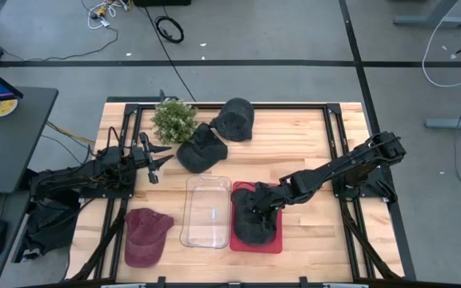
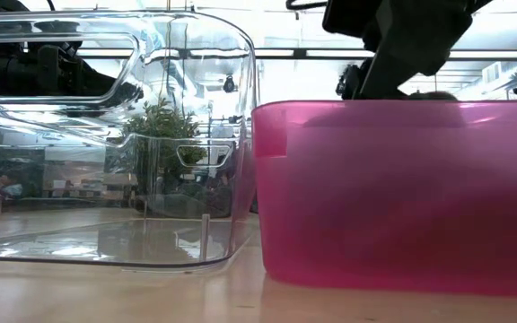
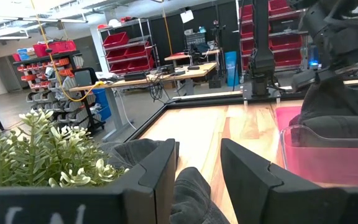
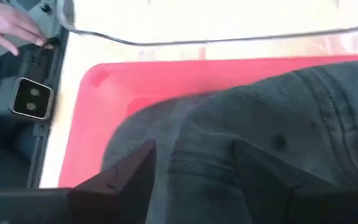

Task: Pick & Place hat
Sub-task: Put the top right black cap into the transparent bin

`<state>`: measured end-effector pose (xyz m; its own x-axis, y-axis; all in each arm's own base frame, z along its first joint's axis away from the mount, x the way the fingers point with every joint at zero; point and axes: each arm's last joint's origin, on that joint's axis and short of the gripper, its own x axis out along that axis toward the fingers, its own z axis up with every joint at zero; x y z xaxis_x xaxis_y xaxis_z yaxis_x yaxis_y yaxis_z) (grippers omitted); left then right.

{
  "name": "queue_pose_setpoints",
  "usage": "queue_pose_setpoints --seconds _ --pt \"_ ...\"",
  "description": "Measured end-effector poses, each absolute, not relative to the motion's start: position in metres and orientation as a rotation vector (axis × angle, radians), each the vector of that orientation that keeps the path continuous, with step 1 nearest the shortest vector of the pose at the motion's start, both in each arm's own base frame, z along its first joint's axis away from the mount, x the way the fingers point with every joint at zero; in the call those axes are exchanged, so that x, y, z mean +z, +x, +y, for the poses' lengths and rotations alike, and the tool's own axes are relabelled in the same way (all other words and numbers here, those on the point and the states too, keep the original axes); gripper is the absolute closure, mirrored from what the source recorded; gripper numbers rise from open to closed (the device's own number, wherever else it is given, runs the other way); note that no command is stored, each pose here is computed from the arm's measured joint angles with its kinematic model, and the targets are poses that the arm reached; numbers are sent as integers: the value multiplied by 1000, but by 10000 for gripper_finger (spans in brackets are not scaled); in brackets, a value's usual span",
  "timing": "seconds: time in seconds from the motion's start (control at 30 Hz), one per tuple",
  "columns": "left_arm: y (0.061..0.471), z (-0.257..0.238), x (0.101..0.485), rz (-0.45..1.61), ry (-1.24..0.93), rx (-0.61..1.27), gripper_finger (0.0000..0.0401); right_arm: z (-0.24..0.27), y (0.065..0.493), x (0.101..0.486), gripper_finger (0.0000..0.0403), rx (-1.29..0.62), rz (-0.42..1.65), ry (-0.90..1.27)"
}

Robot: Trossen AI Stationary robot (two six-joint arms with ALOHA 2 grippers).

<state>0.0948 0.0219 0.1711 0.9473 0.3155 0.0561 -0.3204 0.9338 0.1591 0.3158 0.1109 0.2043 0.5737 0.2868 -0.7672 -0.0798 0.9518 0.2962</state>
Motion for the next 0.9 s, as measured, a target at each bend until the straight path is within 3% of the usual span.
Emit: queue_pose_setpoints --seconds 0.37,0.6,0.9 --pt "95 22 171 -30 168 325 268 115 311 202 389 229 972 214" --pt "95 22 171 -30 168 325 268 115 309 206 391 250 974 202" --pt "95 22 171 -30 168 326 268 112 297 240 395 258 835 151"
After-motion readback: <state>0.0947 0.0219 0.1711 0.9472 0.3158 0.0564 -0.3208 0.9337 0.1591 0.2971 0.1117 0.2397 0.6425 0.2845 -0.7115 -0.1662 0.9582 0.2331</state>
